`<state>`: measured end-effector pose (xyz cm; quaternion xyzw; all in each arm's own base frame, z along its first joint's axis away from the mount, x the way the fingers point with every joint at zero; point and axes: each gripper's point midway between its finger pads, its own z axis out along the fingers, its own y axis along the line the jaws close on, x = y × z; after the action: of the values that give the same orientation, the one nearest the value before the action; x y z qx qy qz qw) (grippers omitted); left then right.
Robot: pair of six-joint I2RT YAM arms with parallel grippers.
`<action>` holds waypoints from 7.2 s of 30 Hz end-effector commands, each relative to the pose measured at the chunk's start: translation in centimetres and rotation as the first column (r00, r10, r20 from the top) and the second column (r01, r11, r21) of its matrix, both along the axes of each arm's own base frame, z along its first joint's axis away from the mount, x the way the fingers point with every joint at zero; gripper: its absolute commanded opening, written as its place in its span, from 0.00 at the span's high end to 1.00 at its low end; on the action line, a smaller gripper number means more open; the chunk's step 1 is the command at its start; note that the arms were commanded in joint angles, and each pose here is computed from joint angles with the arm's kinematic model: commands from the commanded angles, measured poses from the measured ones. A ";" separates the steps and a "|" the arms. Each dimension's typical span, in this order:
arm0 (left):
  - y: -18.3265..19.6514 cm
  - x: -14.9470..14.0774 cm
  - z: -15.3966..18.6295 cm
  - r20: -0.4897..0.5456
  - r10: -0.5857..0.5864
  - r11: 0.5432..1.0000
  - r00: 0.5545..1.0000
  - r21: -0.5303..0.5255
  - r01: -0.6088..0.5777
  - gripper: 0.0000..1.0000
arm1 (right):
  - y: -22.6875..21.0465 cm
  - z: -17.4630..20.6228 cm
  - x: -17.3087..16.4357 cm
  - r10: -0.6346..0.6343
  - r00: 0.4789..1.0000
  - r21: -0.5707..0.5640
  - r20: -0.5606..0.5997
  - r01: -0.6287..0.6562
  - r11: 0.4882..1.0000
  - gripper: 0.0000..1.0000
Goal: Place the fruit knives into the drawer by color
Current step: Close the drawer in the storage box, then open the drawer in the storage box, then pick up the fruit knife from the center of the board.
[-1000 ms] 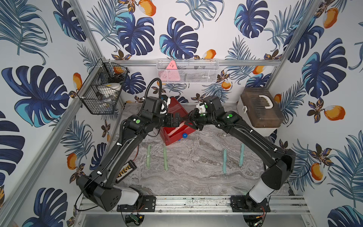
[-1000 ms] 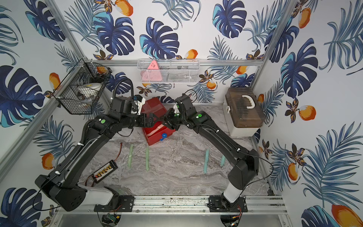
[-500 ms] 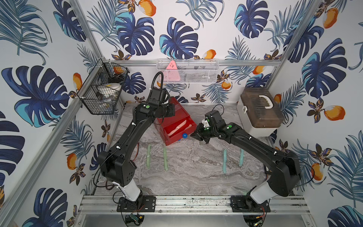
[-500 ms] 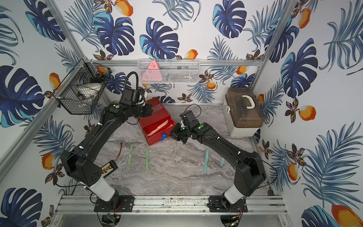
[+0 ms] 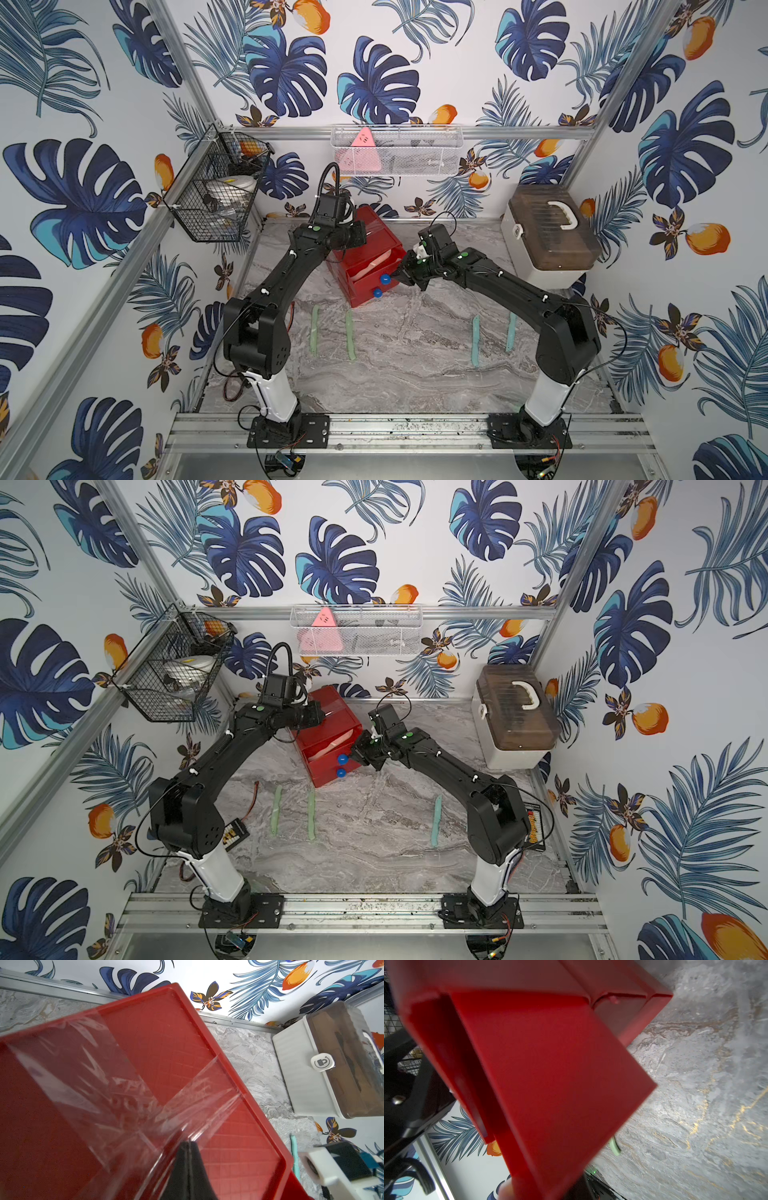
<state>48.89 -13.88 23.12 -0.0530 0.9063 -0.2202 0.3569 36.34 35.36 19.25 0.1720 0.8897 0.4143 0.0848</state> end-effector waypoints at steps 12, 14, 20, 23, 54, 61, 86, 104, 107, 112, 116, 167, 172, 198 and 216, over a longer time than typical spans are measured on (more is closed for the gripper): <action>1.3 -4.5 -6.9 -0.225 0.024 0.999 0.974 0.051 -0.013 1.00 | 3.8 0.2 4.2 0.010 0.998 0.089 0.067 -0.016 0.996 1.00; 1.3 -4.7 -7.1 -0.230 0.023 0.998 0.973 0.055 -0.010 1.00 | 4.1 0.2 4.6 0.006 0.997 0.104 0.078 -0.014 0.994 1.00; 1.6 -5.0 -7.2 -0.230 0.023 0.998 0.973 0.063 -0.008 1.00 | 3.8 -0.3 3.1 0.009 0.996 0.114 0.091 -0.020 0.993 1.00; 1.5 -5.0 -6.9 -0.225 0.022 0.998 0.974 0.061 -0.008 1.00 | 2.9 -0.9 1.6 -0.021 0.993 0.134 0.120 0.005 0.991 1.00; 1.7 -5.8 -7.2 -0.232 0.006 0.997 0.973 0.072 0.011 1.00 | 4.4 -5.5 2.7 -0.153 0.976 0.373 0.157 0.085 0.924 0.52; 1.7 -6.0 -7.4 -0.238 -0.001 0.997 0.971 0.071 0.018 1.00 | 4.0 -5.5 3.4 -0.162 0.970 0.367 0.182 0.086 0.926 0.74; 1.6 -5.7 -7.4 -0.232 -0.001 0.998 0.973 0.061 0.016 1.00 | 1.1 -10.1 -3.8 -0.034 0.998 0.285 0.058 0.016 0.959 0.76; 1.9 -4.8 -2.6 -0.151 0.023 0.998 0.988 0.059 -0.014 0.65 | -2.5 -6.3 -5.1 -0.011 0.991 0.222 0.134 -0.020 0.975 0.04; 1.9 -4.3 0.0 -0.102 0.028 0.998 0.994 0.057 -0.022 0.33 | -4.3 -5.2 -5.2 0.006 0.989 0.161 0.150 -0.031 0.986 0.03; 1.8 -4.1 5.2 0.015 0.031 0.998 0.999 0.048 -0.032 0.01 | -10.8 -4.7 -4.7 0.002 0.993 -0.095 0.121 0.010 0.995 0.00; -0.5 -5.1 9.2 0.092 -0.040 0.997 0.995 0.063 0.034 0.01 | -16.4 -3.9 -4.6 0.007 0.993 -0.312 0.118 0.030 0.949 0.00; -20.7 -30.5 -4.3 -0.044 -0.577 0.801 0.816 -0.227 0.554 0.01 | -26.4 -17.1 -13.8 0.022 0.932 -0.653 -0.363 -0.271 0.707 0.50; -20.4 -30.7 -4.6 -0.049 -0.575 0.803 0.817 -0.229 0.551 0.01 | -26.3 -18.0 -13.6 0.015 0.931 -0.652 -0.366 -0.268 0.709 0.60; -19.3 -31.7 -6.3 -0.082 -0.579 0.804 0.811 -0.223 0.552 0.01 | -25.8 -18.9 -11.9 0.033 0.948 -0.710 -0.315 -0.258 0.655 0.59; -18.2 -32.4 -7.0 -0.107 -0.575 0.809 0.811 -0.218 0.545 0.01 | -25.5 -21.9 -13.5 -0.011 0.950 -0.767 -0.313 -0.246 0.593 0.70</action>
<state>16.63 -32.23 16.22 0.1715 0.8829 -0.3906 0.1961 24.05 9.78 0.24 0.1058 0.9930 -0.0465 0.0251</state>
